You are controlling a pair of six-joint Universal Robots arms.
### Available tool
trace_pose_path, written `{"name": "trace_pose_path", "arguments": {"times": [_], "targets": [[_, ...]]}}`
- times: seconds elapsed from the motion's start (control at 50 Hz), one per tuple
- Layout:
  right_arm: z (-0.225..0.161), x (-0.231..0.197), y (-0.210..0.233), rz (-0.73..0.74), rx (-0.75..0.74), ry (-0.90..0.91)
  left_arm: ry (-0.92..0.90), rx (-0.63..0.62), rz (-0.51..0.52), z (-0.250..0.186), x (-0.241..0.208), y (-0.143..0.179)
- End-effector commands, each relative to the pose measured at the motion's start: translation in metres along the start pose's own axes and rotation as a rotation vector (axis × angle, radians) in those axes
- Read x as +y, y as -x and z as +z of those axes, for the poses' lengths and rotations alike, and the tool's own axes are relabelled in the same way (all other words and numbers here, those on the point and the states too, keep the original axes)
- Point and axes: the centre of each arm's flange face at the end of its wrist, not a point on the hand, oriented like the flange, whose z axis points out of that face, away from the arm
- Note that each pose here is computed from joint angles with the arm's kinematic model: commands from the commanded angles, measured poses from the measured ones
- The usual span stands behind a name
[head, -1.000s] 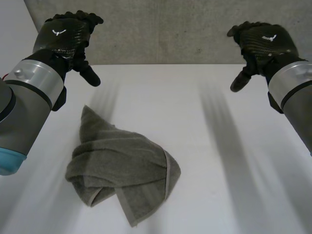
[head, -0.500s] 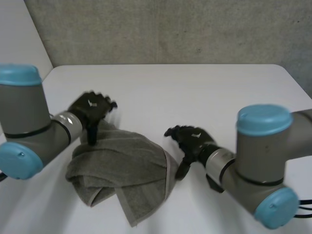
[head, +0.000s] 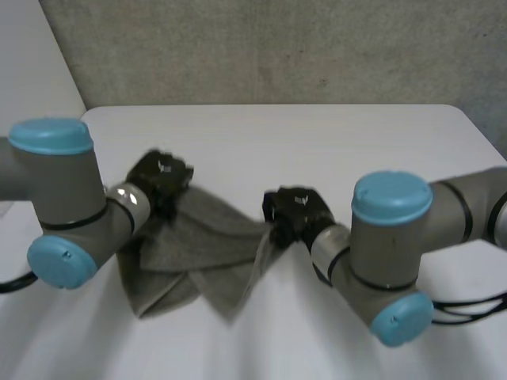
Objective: Fold the towel.
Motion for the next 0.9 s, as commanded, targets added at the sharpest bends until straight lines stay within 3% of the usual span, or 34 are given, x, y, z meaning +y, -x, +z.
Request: {"name": "trace_pose_path", "arguments": {"times": [0.02, 0.04, 0.06, 0.08, 0.1, 0.14, 0.24, 0.32, 0.36, 0.48, 0.52, 0.58, 0.7, 0.9], "targets": [[-0.007, -0.140, -0.034, -0.082, 0.074, -0.398, -0.321, -0.164, -0.149, -0.018, -0.085, 0.029], [-0.021, -0.177, -0.044, -0.111, 0.106, -0.503, -0.384, -0.212, -0.228, -0.028, -0.103, 0.039], [-0.021, -0.177, -0.044, -0.112, 0.106, -0.504, -0.384, -0.213, -0.228, -0.029, -0.103, 0.039], [-0.030, -0.201, -0.049, -0.133, 0.116, -0.578, -0.435, -0.258, -0.296, -0.038, -0.115, 0.049], [-0.036, -0.220, -0.053, -0.163, 0.111, -0.652, -0.436, -0.258, -0.297, -0.038, -0.115, 0.049], [-0.041, -0.232, -0.051, -0.193, 0.078, -0.712, -0.527, -0.336, -0.446, -0.060, -0.131, 0.065], [-0.048, -0.238, -0.043, -0.267, -0.053, -0.734, -0.521, -0.341, -0.582, -0.078, -0.120, 0.057], [-0.041, -0.213, -0.039, -0.267, -0.131, -0.608, -0.463, -0.293, -0.605, -0.082, -0.102, 0.036], [-0.028, -0.180, -0.042, -0.270, -0.170, -0.460, -0.375, -0.234, -0.598, -0.084, -0.080, 0.008], [-0.017, -0.135, -0.050, -0.320, -0.186, -0.266, -0.242, -0.132, -0.580, -0.088, -0.048, -0.035], [-0.013, -0.104, -0.051, -0.390, -0.202, -0.143, -0.144, -0.044, -0.558, -0.089, -0.028, -0.065], [-0.012, -0.082, -0.050, -0.486, -0.214, -0.048, -0.048, 0.026, -0.540, -0.095, -0.013, -0.084], [-0.015, -0.068, -0.045, -0.577, -0.234, 0.025, 0.052, 0.064, -0.529, -0.104, -0.005, -0.090], [-0.027, -0.058, -0.048, -0.477, -0.214, 0.084, -0.051, 0.026, -0.539, -0.108, -0.039, -0.066]]}}
